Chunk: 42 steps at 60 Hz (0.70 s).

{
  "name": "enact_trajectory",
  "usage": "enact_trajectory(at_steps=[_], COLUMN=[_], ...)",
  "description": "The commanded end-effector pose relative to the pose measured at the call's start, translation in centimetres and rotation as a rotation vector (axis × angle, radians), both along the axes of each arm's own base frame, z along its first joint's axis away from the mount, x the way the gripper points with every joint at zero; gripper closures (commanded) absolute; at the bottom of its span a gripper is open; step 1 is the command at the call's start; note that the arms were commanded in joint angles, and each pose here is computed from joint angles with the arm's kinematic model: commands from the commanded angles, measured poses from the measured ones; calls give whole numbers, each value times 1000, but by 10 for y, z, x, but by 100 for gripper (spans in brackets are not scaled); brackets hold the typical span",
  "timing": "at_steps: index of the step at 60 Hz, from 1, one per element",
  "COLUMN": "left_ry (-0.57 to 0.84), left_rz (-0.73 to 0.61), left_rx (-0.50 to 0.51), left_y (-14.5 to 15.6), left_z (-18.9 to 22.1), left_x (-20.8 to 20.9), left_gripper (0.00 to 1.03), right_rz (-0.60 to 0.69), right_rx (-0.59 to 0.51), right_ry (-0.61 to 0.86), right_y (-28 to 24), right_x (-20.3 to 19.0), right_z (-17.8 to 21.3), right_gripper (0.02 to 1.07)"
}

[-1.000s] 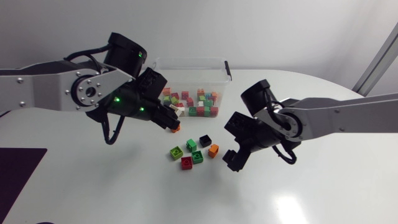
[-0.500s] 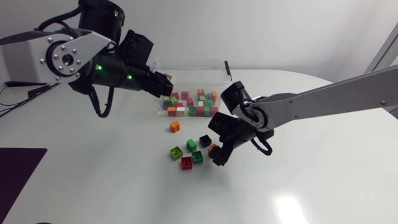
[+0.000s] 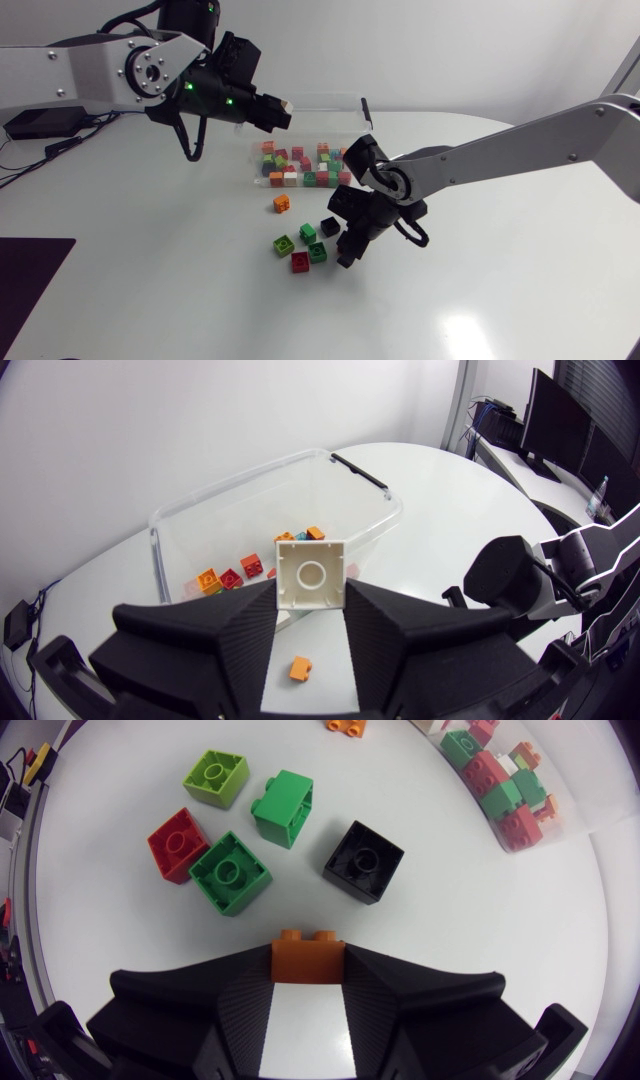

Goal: Place the duplo bricks in the container

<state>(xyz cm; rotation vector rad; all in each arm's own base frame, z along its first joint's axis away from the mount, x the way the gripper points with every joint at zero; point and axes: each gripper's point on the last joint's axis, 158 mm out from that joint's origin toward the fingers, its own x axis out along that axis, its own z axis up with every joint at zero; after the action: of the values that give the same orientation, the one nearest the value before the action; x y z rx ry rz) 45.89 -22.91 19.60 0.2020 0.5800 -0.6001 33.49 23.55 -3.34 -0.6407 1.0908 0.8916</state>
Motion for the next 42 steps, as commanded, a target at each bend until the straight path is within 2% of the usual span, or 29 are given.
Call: enact_trajectory(at_steps=[1,30,35,37,38,39,40,42], left_ry=[-23,2,-9,-10,-9,-10,-10,-13], left_rz=[7,119,146,167,170,178,179,180], left_rx=[-20,-39,-35,-38,-39,-38,-37,-34], left_y=[-3,14,19,23,24,26,26,27], left_z=[7,-23,-25,-26,-27,-27,-28,-27], left_x=[19,92,104,111,112,115,115,116], left_gripper=[75,71,62,50,50,41,39,24], right_rz=[13,7,6,5,5,4,2,-3], right_rx=[1,110,124,138,139,146,148,158], right_ry=[0,-115,-132,-148,-149,-160,-165,-174], right_y=[-2,-1,0,2,2,4,3,4], right_x=[-3,1,2,4,5,7,8,11], right_z=[12,121,136,147,148,154,157,164], right_gripper=[82,82,82,82,82,82,82,82])
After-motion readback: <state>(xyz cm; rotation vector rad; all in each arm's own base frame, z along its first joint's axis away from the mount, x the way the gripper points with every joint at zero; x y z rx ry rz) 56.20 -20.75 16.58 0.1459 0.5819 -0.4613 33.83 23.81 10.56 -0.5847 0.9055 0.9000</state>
